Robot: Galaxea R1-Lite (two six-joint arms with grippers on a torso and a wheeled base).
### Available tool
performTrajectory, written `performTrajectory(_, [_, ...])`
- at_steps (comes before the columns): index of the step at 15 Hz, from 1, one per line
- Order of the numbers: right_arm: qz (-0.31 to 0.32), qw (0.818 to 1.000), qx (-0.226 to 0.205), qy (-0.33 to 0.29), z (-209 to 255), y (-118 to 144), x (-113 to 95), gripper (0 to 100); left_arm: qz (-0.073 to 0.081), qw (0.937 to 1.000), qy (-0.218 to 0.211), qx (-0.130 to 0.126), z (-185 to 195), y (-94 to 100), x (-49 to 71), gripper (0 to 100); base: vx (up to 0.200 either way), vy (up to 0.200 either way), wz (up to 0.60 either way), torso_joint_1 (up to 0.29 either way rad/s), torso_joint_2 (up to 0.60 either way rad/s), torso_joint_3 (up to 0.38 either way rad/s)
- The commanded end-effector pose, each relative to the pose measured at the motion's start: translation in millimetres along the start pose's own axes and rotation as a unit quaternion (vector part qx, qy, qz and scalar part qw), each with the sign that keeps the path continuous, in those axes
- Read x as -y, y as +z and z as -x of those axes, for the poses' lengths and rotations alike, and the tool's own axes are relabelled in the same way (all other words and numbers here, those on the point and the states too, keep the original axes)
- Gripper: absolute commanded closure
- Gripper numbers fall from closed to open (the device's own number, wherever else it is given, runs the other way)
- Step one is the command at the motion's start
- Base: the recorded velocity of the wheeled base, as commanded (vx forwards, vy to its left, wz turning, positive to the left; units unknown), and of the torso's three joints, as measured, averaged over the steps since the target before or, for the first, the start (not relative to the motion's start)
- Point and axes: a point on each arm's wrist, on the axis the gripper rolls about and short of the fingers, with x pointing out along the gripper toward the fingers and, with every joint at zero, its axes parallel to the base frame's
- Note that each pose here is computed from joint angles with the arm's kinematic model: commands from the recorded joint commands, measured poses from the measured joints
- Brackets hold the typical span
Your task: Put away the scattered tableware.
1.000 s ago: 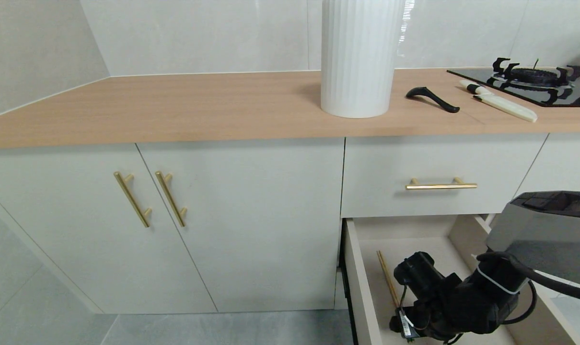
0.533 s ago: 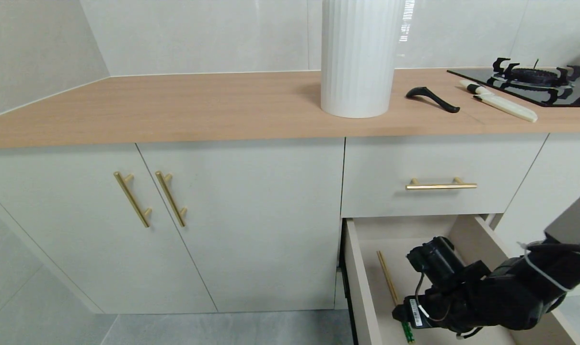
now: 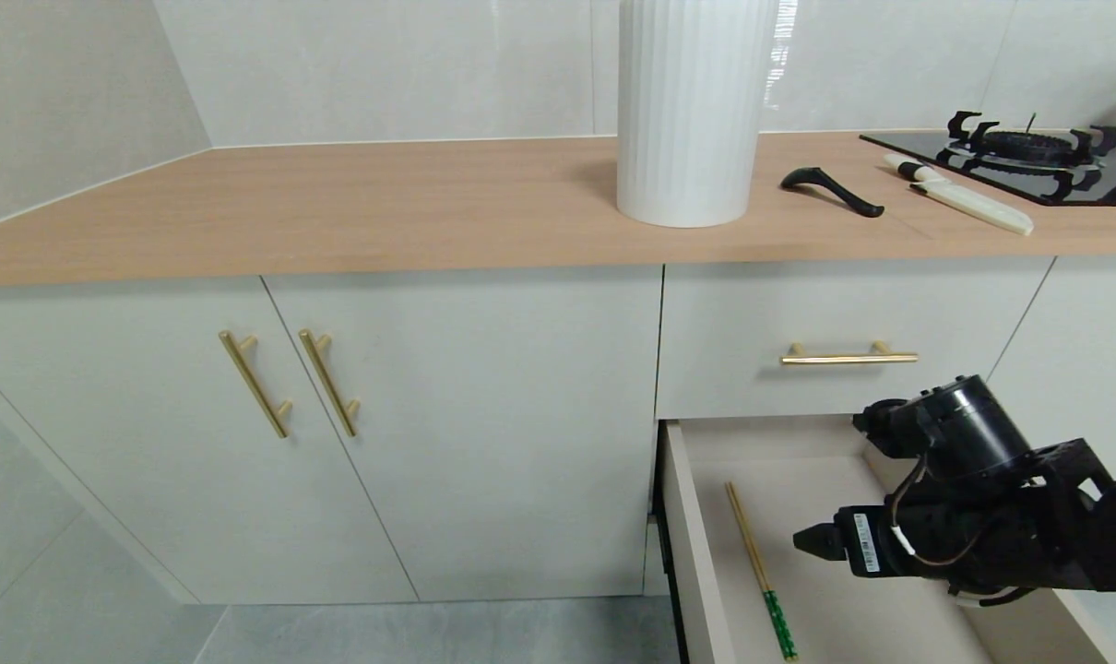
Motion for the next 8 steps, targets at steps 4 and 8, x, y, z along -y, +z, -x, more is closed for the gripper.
performTrajectory(4, [0.02, 0.996, 0.082, 0.023, 53, 4, 10, 0, 0.0, 1.0, 0.001, 0.0, 0, 0.1, 0.0, 0, 0.0, 0.0, 0.0, 0.0, 0.0, 0.0])
performTrajectory(8, [0.021, 0.994, 0.103, 0.029, 65, 4, 11, 0, 0.0, 1.0, 0.001, 0.0, 0, 0.1, 0.0, 0, 0.0, 0.0, 0.0, 0.0, 0.0, 0.0])
